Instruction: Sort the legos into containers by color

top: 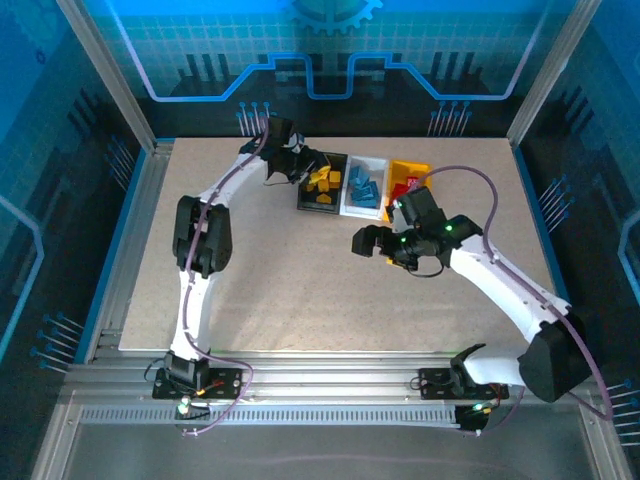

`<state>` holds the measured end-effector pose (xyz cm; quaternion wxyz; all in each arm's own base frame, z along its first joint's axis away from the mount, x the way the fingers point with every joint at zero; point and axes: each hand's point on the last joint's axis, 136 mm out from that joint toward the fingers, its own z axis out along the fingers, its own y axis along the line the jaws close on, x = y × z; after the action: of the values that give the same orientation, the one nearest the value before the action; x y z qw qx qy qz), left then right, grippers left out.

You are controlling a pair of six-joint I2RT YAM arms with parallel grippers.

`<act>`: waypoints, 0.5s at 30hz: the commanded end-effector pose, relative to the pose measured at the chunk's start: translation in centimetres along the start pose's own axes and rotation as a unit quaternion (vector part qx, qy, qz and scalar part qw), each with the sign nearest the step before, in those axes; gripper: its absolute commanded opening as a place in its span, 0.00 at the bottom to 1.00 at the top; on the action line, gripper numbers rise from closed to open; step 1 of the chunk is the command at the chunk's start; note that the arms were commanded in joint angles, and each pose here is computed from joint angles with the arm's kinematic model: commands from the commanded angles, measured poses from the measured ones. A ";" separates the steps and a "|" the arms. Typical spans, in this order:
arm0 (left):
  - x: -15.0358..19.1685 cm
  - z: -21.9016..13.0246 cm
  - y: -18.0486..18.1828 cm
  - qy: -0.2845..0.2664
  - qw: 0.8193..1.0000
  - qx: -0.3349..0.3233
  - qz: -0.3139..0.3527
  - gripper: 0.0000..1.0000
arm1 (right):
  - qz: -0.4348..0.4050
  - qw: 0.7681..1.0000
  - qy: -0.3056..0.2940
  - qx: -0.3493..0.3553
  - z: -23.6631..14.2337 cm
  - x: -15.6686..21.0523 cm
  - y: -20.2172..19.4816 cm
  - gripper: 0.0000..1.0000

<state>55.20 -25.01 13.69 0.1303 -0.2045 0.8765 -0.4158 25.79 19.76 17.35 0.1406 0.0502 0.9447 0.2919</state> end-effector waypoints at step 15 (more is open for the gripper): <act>0.5 -4.5 -3.2 -0.004 0.999 -0.001 0.042 0.66 | -0.002 1.000 -0.012 0.006 -0.6 -1.7 0.2 1.00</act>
<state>54.77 -24.79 14.63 0.1267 -0.1862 0.8871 -0.4029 26.29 19.14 17.28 0.1421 0.0642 0.9465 0.2825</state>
